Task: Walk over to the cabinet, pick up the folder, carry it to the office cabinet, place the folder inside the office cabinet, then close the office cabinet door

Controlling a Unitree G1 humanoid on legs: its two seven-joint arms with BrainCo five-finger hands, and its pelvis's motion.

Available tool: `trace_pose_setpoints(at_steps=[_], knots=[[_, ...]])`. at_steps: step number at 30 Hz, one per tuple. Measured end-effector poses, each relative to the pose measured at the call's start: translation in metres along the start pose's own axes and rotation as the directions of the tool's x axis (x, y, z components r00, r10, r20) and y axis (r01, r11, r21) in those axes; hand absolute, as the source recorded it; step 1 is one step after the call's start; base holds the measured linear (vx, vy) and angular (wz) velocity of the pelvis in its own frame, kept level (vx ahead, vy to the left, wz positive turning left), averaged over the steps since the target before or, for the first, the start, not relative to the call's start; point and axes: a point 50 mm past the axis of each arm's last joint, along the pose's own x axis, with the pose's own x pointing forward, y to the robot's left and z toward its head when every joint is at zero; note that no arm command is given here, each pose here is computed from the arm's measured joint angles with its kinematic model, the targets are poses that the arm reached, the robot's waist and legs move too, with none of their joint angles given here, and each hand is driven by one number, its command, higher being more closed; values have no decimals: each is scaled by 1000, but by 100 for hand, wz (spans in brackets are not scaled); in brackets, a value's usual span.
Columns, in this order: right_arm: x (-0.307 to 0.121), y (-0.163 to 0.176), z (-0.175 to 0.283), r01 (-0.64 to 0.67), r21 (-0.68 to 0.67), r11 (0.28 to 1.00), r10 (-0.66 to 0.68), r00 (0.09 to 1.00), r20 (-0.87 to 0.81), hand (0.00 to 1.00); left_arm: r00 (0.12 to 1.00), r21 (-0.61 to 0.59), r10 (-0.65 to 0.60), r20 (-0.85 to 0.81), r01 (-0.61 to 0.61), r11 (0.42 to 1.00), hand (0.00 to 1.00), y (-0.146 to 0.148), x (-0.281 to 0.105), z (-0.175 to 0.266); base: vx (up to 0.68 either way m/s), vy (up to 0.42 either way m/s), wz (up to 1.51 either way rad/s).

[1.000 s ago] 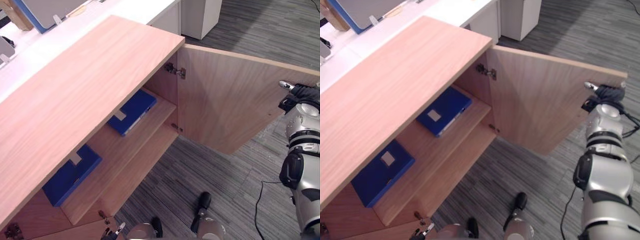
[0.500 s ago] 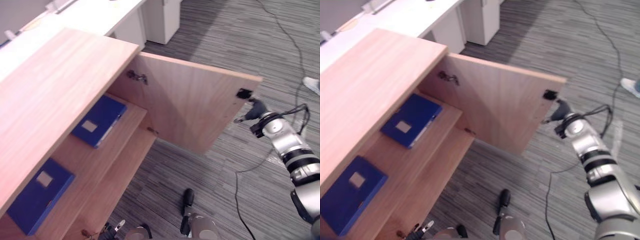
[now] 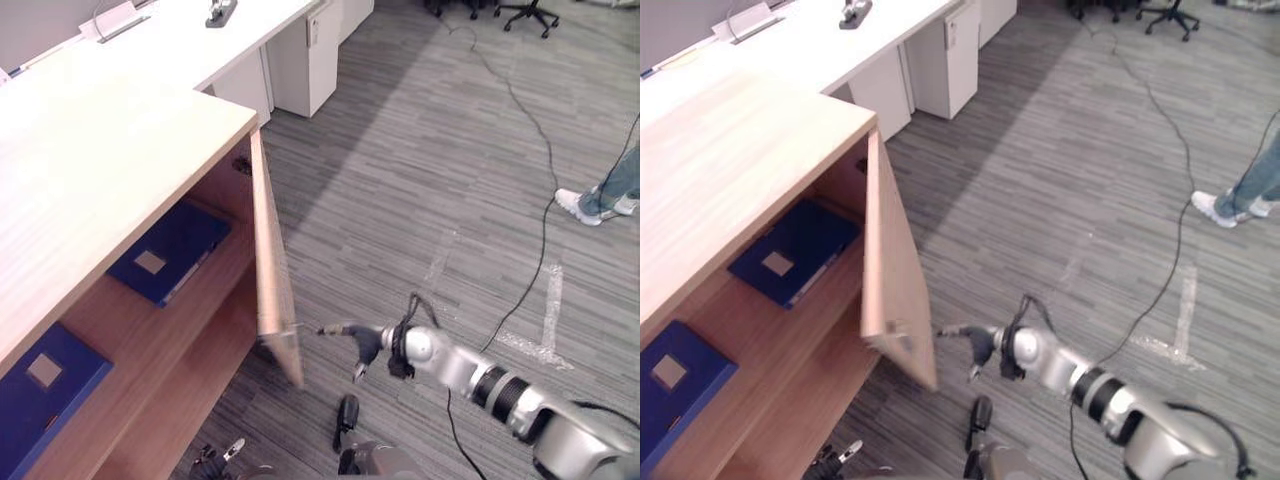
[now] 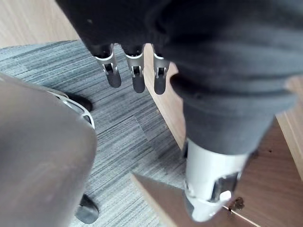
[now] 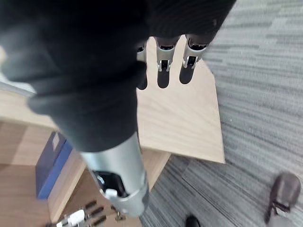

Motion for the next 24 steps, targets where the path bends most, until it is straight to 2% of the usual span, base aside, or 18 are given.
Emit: trace_pose_setpoints(at_steps=[6,10,13,14,16,17,18,19,20,21,22,24], knots=[[24,53,-13,-139,-28,990,134,983,-124,0,1000,8,2,-10,-2,1000,0,-1,2,1,0,114,11],[29,74,-26,-182,-37,983,170,961,-217,0,1000,8,1,-8,-1,1000,0,-1,2,1,-26,78,59],[22,97,-47,-87,166,982,135,943,-304,0,1000,53,-5,-10,5,999,0,-3,3,1,-17,160,163],[18,105,-53,-35,254,966,121,936,-330,0,1000,86,-10,-9,11,996,0,-4,4,2,2,234,224],[12,121,-64,106,443,890,88,915,-395,0,1000,141,9,-6,-8,990,0,5,5,5,18,93,248],[4,133,-76,235,583,778,80,883,-462,0,1000,173,12,-6,-11,985,0,8,6,7,64,-122,276],[-9,144,-92,424,698,577,73,825,-560,0,1000,199,9,-3,-8,980,0,6,8,10,81,-145,274],[-17,150,-100,511,720,469,79,788,-610,0,1000,210,6,-2,-6,978,0,5,9,11,105,-163,243],[-31,162,-112,647,708,281,112,711,-694,0,1000,214,5,-16,-1,977,0,2,8,8,87,-140,163],[-38,168,-117,693,686,222,131,676,-725,0,1000,216,8,-22,-3,976,0,3,8,6,114,-230,197],[-48,186,-119,756,641,130,182,618,-765,0,999,222,9,-38,0,975,0,1,6,0,72,-198,142],[-50,198,-116,775,628,69,212,604,-769,0,999,213,16,-38,-7,977,0,2,5,-1,37,-174,109]])
